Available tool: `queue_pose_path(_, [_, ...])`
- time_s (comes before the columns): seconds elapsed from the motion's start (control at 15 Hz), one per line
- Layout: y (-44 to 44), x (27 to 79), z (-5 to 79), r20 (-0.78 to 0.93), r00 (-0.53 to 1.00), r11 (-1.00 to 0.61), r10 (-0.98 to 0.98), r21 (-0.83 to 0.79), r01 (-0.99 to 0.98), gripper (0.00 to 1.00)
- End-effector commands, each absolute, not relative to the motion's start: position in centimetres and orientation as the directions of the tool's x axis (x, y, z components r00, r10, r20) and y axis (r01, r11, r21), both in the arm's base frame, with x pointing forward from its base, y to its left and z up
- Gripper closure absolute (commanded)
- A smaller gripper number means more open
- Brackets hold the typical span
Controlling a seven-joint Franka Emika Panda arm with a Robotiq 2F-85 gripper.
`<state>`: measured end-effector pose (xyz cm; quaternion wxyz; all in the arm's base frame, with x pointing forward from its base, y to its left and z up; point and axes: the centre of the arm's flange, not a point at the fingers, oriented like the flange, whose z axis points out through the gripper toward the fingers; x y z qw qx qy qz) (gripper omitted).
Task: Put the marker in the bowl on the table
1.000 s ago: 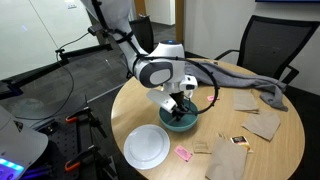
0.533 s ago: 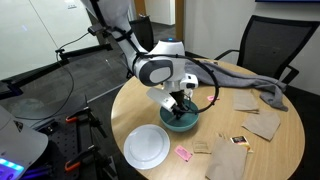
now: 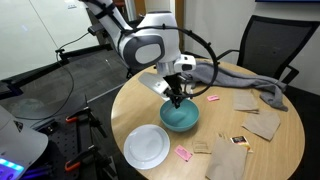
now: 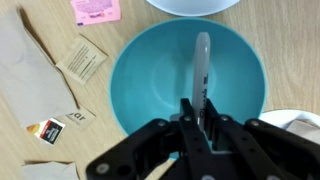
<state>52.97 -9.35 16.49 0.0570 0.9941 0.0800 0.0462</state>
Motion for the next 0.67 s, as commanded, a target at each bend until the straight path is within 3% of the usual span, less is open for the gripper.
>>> queue_pose_path(0.0, [-7.6,49.5,21.6,0.090,0.974,-0.971,0.209,0.136,0.196,0.96])
queue_pose_path(0.6, [-0.6,46.7,25.0,0.076,0.849,-0.852,0.523,0.089,0.516,0.96])
